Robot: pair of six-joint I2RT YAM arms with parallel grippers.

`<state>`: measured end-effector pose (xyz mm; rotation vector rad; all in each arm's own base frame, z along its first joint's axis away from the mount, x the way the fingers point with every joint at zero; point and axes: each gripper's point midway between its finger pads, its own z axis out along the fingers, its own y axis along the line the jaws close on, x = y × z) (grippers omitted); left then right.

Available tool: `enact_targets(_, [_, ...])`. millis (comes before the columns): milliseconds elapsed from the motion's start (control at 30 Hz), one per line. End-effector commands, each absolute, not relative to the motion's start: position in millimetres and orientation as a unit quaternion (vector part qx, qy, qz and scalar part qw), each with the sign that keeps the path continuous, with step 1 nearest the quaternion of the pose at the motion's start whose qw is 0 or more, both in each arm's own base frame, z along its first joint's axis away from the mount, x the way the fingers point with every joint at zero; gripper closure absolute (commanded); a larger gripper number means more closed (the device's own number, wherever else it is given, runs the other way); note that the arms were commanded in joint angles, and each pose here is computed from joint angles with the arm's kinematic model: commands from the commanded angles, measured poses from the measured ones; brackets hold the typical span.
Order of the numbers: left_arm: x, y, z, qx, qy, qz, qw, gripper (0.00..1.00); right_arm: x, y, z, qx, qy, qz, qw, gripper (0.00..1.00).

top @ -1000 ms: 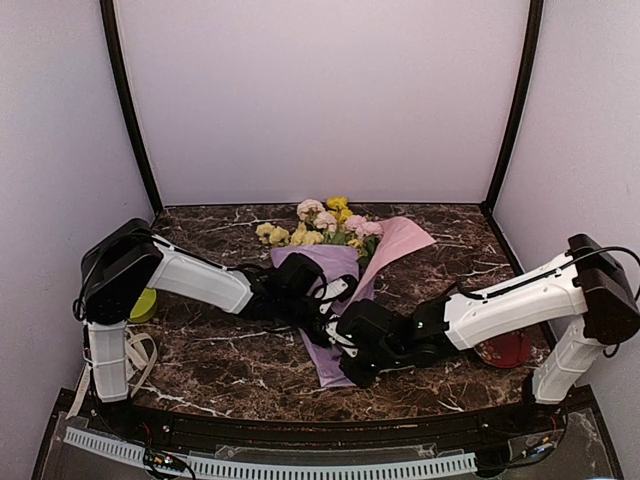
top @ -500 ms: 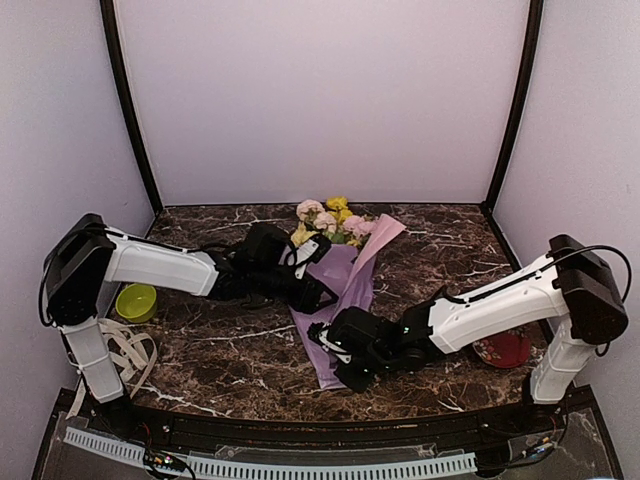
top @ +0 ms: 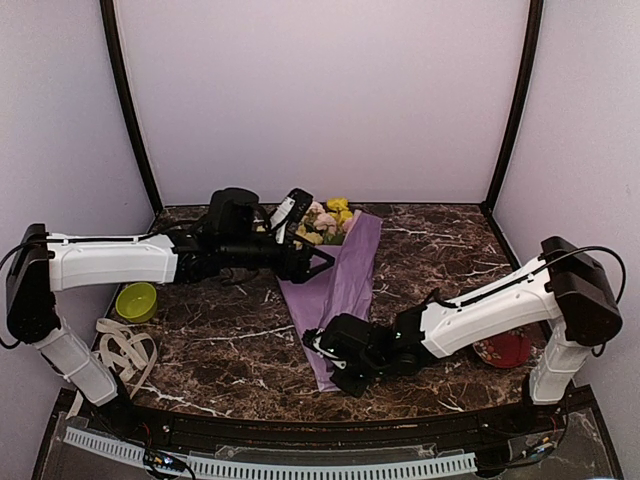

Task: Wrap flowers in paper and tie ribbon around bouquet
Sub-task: Fold the two-thirds-folded wrapping paper at the center of the board.

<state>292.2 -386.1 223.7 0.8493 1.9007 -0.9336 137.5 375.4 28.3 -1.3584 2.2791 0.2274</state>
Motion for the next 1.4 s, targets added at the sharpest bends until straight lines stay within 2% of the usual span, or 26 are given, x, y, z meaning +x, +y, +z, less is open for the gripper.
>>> enact_targets(0, [276,-395,234,0.365,0.741,-0.387,0.41,0.2,129,377,24,-0.513,0.824,0.074,0.228,1.0])
enact_targets(133, [273,-404,220,0.376,0.748,-0.388,0.386,0.17,130,377,24,-0.514,0.824,0.071,0.229,1.0])
enact_targets(233, [271,-414,222,0.39,0.741,-0.375,0.398,0.16,129,378,24,-0.515,0.823,0.069,0.229,1.0])
enact_targets(333, [288,-415,212,0.374,0.763,-0.338,0.406,0.25,129,378,23,-0.516,0.823,0.066,0.229,1.0])
enact_targets(400, [298,-411,203,0.362,0.782,-0.308,0.403,0.42,129,378,23,-0.518,0.822,0.064,0.229,1.0])
enact_targets(467, [304,-405,201,0.349,0.795,-0.288,0.404,0.73,128,378,24,-0.519,0.821,0.063,0.229,1.0])
enact_targets(500, [306,-403,202,0.343,0.798,-0.283,0.406,0.84,129,379,24,-0.519,0.821,0.063,0.23,1.0])
enact_targets(567, [308,-395,202,0.33,0.804,-0.274,0.412,0.98,128,379,25,-0.52,0.82,0.064,0.23,1.0])
enact_targets(800, [323,-358,174,0.277,0.841,-0.213,0.414,1.0,125,378,22,-0.528,0.816,0.056,0.228,1.0])
enact_targets(1033, [340,-312,120,0.23,0.883,-0.134,0.386,1.0,123,375,21,-0.528,0.817,0.054,0.226,1.0])
enact_targets(1367, [348,-278,48,0.181,0.919,-0.117,0.329,1.0,120,375,21,-0.531,0.816,0.056,0.221,1.0])
